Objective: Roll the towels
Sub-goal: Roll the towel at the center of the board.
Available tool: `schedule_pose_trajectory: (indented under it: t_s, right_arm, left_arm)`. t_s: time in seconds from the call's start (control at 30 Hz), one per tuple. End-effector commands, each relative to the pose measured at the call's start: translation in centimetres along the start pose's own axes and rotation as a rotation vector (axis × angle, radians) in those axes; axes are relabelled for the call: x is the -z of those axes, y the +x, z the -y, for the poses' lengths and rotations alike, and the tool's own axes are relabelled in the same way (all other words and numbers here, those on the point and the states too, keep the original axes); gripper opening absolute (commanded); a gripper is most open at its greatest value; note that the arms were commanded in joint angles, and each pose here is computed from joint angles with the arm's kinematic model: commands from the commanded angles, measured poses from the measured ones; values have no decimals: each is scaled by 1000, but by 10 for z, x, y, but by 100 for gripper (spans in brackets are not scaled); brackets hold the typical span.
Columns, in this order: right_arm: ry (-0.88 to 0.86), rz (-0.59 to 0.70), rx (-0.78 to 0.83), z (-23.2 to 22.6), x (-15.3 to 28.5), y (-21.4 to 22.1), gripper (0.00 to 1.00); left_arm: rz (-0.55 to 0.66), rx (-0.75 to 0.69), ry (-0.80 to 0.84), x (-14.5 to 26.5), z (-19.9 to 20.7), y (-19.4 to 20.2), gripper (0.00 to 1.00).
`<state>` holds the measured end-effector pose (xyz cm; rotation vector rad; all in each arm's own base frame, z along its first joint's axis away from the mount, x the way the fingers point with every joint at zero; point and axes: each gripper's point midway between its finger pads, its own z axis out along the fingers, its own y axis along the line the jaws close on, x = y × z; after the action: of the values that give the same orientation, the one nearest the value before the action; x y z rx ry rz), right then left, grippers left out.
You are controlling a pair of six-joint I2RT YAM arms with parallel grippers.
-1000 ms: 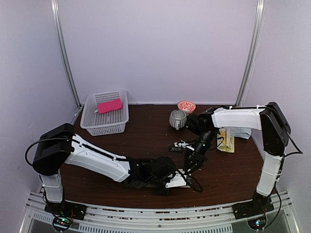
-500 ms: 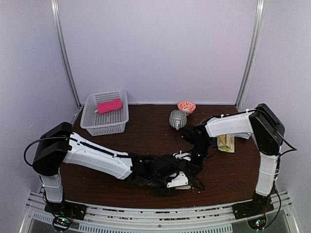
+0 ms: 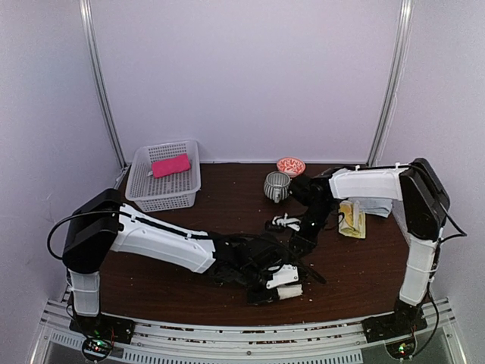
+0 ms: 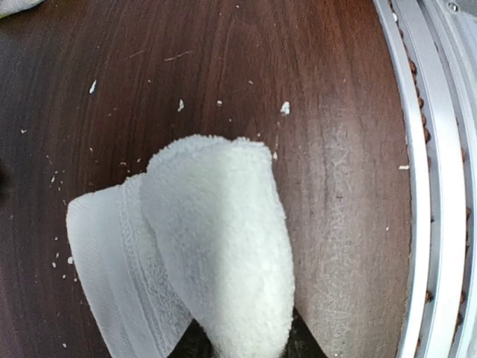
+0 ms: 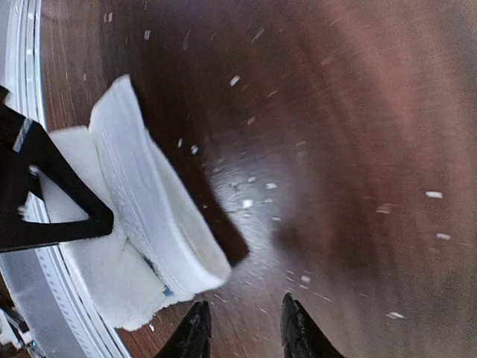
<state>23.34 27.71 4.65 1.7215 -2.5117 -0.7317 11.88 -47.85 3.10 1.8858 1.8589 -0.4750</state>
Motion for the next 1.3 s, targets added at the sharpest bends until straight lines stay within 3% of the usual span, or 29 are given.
schedule_pose_trajectory:
  t_s: [0.0,0.2,0.4,0.5,0.67,0.8,1.0,1.27]
  right_arm:
    - [116,288,28,3,109,-43,35]
    - [141,585,223,-67,195,-60,39]
    - [166,620,539,-132,195,-32,46]
    - [194,537,584,-138,172,-24,47]
    - [177,283,674,-140,98,3,46]
    - [379,163,721,-116,43,10,50]
    - [591,138,788,-93,5,5,61]
    - [686,70,780,-71,-29,2,60]
  left_arm:
    - [-41,177,217,-19,21,31,24]
    - [37,397,434,-23,12,41,25]
    - [59,632,688,-29,9,56,29]
    - [52,687,721,-34,9,63,29]
    - [45,717,732,-37,6,67,30]
    - [41,723,726,-40,4,70,31]
    - [16,712,721,-42,5,78,34]
    - [2,708,703,-42,4,80,40]
